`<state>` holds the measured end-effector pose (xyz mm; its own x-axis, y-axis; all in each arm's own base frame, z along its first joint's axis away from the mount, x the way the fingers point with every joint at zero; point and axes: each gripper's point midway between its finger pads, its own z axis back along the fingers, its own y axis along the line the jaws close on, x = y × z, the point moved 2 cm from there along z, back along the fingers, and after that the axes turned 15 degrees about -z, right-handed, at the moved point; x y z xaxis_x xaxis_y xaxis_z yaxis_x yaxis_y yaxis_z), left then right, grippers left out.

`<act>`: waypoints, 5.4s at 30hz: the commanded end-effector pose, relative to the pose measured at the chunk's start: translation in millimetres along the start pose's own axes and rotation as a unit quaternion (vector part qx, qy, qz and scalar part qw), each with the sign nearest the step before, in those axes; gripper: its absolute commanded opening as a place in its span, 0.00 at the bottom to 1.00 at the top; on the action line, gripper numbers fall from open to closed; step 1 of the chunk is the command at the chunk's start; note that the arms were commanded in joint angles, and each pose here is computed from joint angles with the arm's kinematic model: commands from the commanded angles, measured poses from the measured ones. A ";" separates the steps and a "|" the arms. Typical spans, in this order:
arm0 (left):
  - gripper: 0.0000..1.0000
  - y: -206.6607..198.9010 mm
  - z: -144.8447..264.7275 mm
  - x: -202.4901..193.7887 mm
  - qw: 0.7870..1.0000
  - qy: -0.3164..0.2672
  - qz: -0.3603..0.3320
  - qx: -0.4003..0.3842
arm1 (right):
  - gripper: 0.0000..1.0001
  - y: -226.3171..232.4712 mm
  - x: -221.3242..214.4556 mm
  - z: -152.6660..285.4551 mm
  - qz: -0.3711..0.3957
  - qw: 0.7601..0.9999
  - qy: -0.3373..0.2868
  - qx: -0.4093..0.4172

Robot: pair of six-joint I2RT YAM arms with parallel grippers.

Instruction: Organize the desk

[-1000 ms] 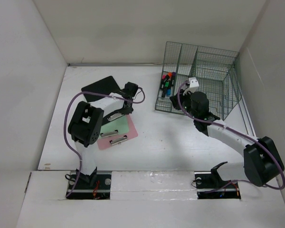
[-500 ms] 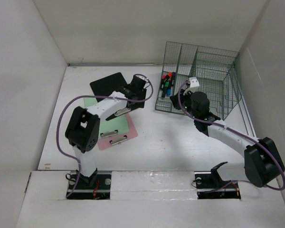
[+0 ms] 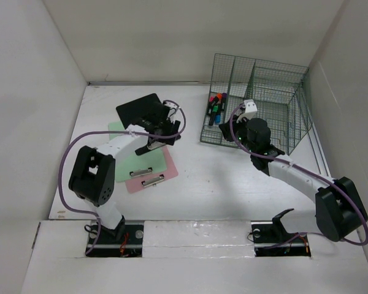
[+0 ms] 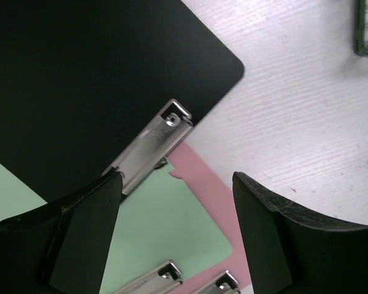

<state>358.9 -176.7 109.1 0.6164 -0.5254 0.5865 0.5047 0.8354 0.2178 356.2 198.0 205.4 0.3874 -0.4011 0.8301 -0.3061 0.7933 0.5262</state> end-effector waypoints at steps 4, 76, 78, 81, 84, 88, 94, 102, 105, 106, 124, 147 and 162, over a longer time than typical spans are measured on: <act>0.69 24.8 -3.5 8.6 0.997 -0.039 -0.024 -0.064 | 0.23 11.5 16.0 1.8 0.003 0.999 -0.033 0.029; 0.00 5.8 -48.7 -30.1 0.992 0.088 -0.065 -0.055 | 0.23 6.8 21.4 2.6 0.008 0.999 -0.042 0.010; 0.00 1.9 -42.5 -21.3 0.993 0.078 -0.069 -0.054 | 0.23 6.5 21.0 2.4 0.008 0.999 -0.042 0.010; 0.00 -4.7 -32.3 -9.4 0.994 0.070 -0.078 -0.039 | 0.23 8.1 22.0 2.6 0.007 0.999 -0.042 0.013; 0.00 -9.6 -23.6 1.1 0.994 0.064 -0.080 -0.034 | 0.23 18.6 21.6 4.6 0.013 0.999 -0.038 0.024; 0.00 -9.9 -15.8 8.6 0.996 0.055 -0.066 -0.037 | 0.23 25.0 22.4 8.3 0.019 0.999 -0.041 0.022; 0.00 -10.2 -2.3 5.6 0.996 0.073 -0.042 -0.024 | 0.26 38.7 28.8 14.9 0.026 0.998 -0.044 0.038; 0.15 11.9 -19.0 -10.9 0.992 0.102 -0.018 0.072 | 0.27 42.3 26.7 14.2 0.028 0.998 -0.042 0.041; 0.36 19.7 -21.2 0.1 0.994 0.088 -0.009 0.069 | 0.27 42.1 26.0 14.2 0.028 0.998 -0.041 0.041; 0.37 23.2 -21.4 2.9 0.994 0.084 -0.003 0.068 | 0.27 41.2 25.0 13.9 0.028 0.998 -0.040 0.040; 0.31 10.1 -53.7 -16.0 0.994 0.111 -0.009 0.001 | 0.27 41.1 21.9 11.1 0.028 0.998 -0.035 0.042; 0.00 11.1 19.3 21.9 0.999 0.029 0.024 0.021 | 0.66 74.8 7.9 11.5 0.006 0.992 0.013 0.124; 0.00 -10.4 52.3 19.3 0.997 -0.028 0.051 -0.050 | 0.87 123.5 -41.8 -24.1 -0.180 0.962 0.097 0.179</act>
<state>338.6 -180.6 138.7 0.6677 -0.4646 0.5816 0.4922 0.8617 0.1232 319.6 293.9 184.2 0.6721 -0.4237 0.6072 -0.3348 0.5575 0.7597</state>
